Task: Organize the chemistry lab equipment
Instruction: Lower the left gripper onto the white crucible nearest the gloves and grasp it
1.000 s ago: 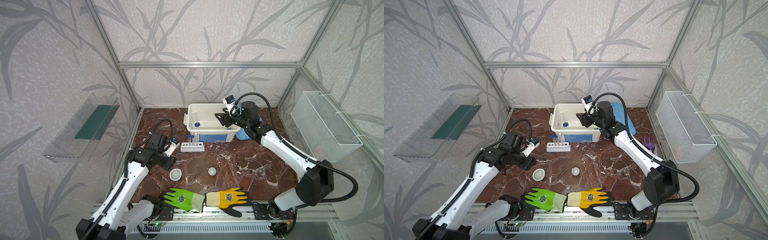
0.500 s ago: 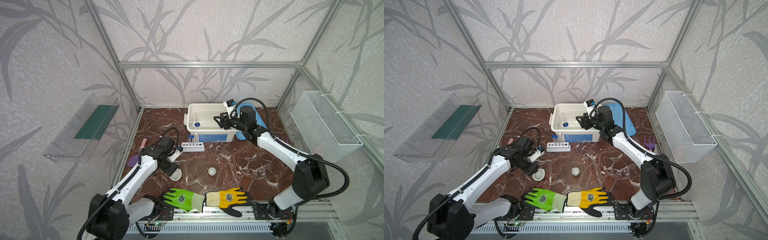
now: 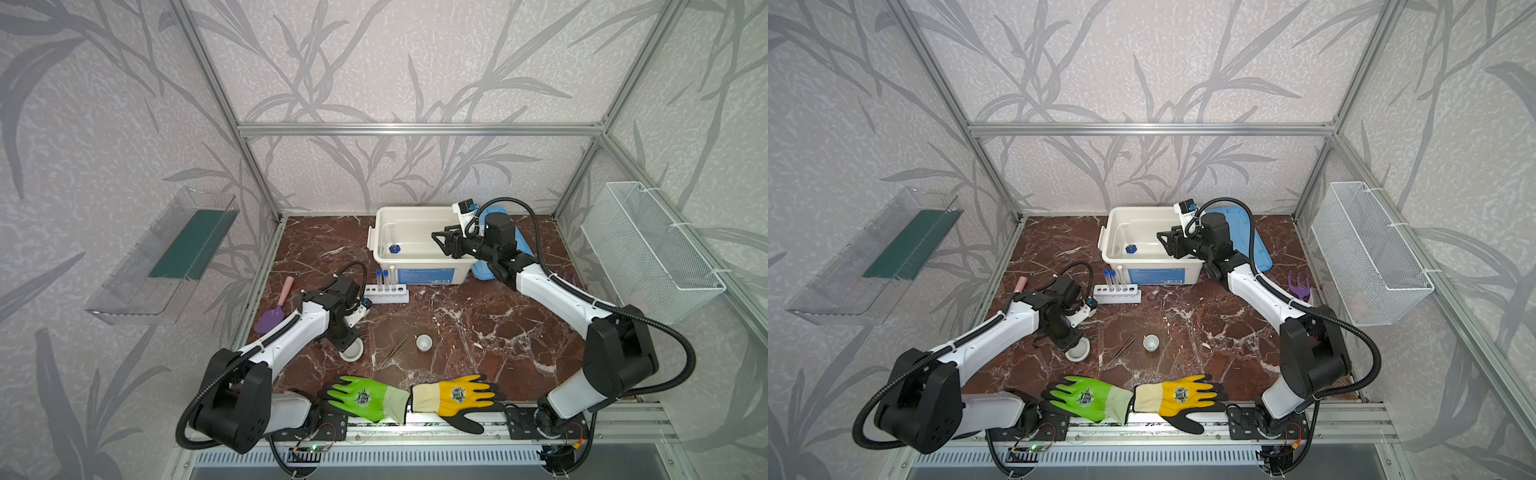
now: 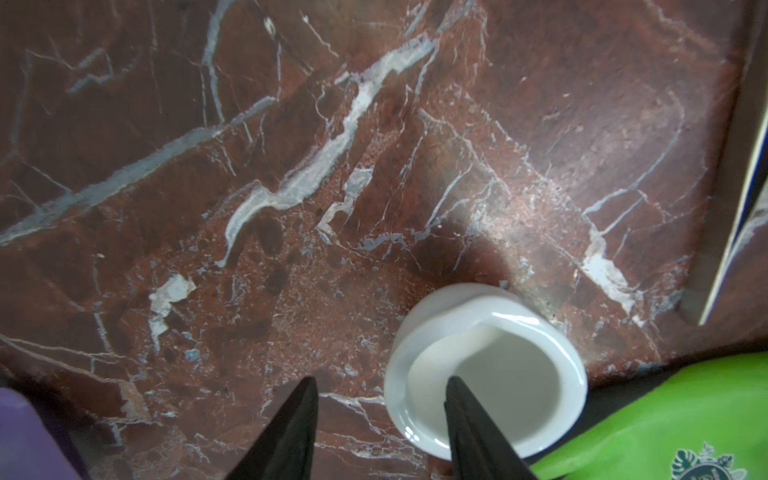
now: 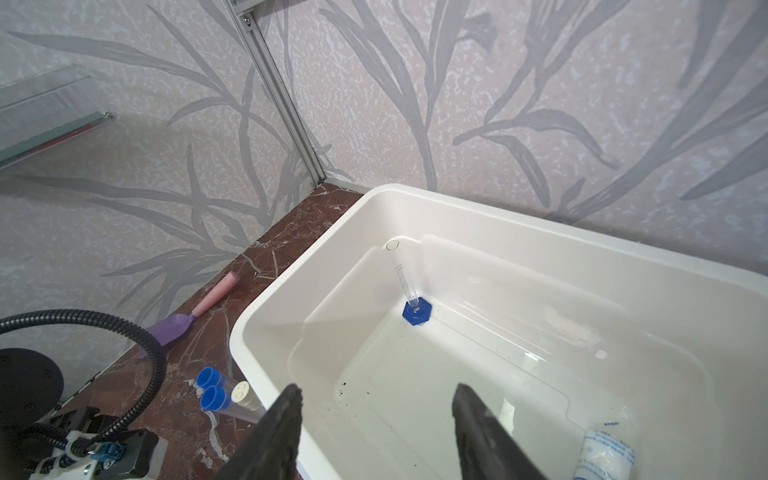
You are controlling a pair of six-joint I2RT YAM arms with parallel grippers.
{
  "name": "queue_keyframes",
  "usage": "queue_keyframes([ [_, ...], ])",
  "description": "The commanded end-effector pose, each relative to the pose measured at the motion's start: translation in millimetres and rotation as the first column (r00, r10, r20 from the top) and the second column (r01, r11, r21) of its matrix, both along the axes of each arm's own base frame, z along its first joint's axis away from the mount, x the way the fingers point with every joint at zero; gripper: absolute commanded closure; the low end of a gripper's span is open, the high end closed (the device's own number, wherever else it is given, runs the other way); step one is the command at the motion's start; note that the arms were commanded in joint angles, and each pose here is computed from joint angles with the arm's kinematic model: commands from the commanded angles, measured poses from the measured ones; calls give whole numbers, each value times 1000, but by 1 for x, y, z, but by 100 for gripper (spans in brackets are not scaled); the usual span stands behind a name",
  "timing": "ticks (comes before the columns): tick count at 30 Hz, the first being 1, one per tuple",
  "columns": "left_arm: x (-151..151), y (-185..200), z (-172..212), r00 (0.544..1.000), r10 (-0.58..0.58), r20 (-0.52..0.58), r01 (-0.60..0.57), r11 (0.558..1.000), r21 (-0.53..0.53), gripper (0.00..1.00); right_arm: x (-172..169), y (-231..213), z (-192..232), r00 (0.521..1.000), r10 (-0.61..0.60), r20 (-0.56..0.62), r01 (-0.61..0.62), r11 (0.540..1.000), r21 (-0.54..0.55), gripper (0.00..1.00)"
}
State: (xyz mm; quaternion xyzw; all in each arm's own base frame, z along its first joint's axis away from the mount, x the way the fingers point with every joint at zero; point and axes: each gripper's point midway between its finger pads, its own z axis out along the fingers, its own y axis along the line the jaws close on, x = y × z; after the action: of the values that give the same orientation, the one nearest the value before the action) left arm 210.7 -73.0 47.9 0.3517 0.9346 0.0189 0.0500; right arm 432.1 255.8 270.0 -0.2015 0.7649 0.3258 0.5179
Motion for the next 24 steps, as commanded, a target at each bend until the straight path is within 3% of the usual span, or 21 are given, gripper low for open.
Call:
queue_keyframes([
  [1,1,-6,-4,999,-17,-40,17,1000,-6,56,-3,-4,19,999,6,48,-8,999,40,42],
  [18,-1,-17,-11,996,-49,-74,46,998,-38,82,2,-3,0,1000,20,10,-19,1000,-10,43],
  [24,0,-20,-10,998,-49,-43,47,998,-53,86,4,-1,-5,1000,28,-5,-28,999,-15,43],
])
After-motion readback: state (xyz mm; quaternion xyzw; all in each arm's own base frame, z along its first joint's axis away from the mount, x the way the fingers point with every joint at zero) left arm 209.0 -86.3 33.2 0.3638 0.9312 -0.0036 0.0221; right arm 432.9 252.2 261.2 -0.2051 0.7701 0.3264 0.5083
